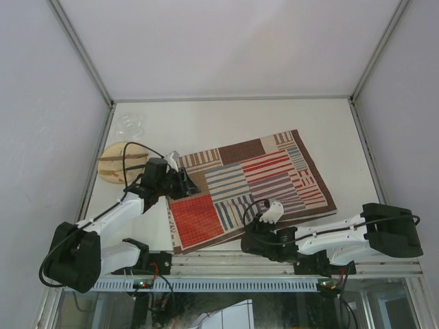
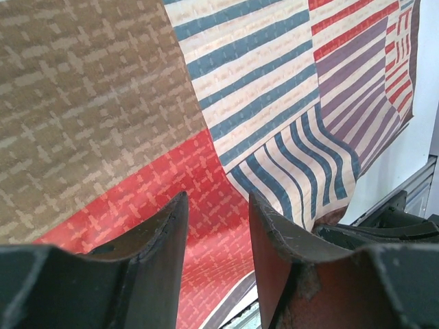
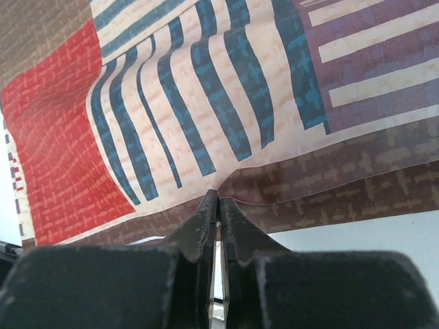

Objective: Set the dinner table for one person
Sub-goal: Flatten out the napkin at the center of the board.

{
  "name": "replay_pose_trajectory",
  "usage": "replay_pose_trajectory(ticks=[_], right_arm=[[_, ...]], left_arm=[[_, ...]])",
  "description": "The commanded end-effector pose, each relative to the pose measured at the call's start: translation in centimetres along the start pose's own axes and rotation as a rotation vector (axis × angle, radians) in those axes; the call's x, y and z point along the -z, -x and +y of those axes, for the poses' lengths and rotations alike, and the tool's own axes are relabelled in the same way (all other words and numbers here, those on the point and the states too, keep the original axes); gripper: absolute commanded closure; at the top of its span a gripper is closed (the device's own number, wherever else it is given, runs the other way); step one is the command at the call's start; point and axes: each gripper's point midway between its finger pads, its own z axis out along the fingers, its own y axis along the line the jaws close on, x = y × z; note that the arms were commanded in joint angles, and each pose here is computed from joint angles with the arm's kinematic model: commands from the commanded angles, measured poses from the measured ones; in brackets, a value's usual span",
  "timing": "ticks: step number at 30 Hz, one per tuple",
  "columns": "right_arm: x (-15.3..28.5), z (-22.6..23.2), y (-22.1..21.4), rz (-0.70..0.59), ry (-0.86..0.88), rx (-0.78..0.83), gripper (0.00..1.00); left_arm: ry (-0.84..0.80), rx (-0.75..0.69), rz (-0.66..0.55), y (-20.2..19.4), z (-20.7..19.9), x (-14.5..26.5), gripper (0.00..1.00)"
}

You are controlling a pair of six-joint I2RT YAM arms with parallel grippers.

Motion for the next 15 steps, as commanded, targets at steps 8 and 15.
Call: replay_pose_trajectory(ticks=[8, 15], right_arm=[[-1.0, 1.1, -2.2, 0.045, 0.003, -0.024, 1.0], [-1.7, 1.4, -3.0, 0.068, 0.008, -0.012, 0.94]], left_arm=[[-0.101, -0.045, -0.043, 3.4, -3.6, -0.3, 0.54], [-0.077, -0.039, -0.046, 4.6, -3.6, -1.5, 0.54]])
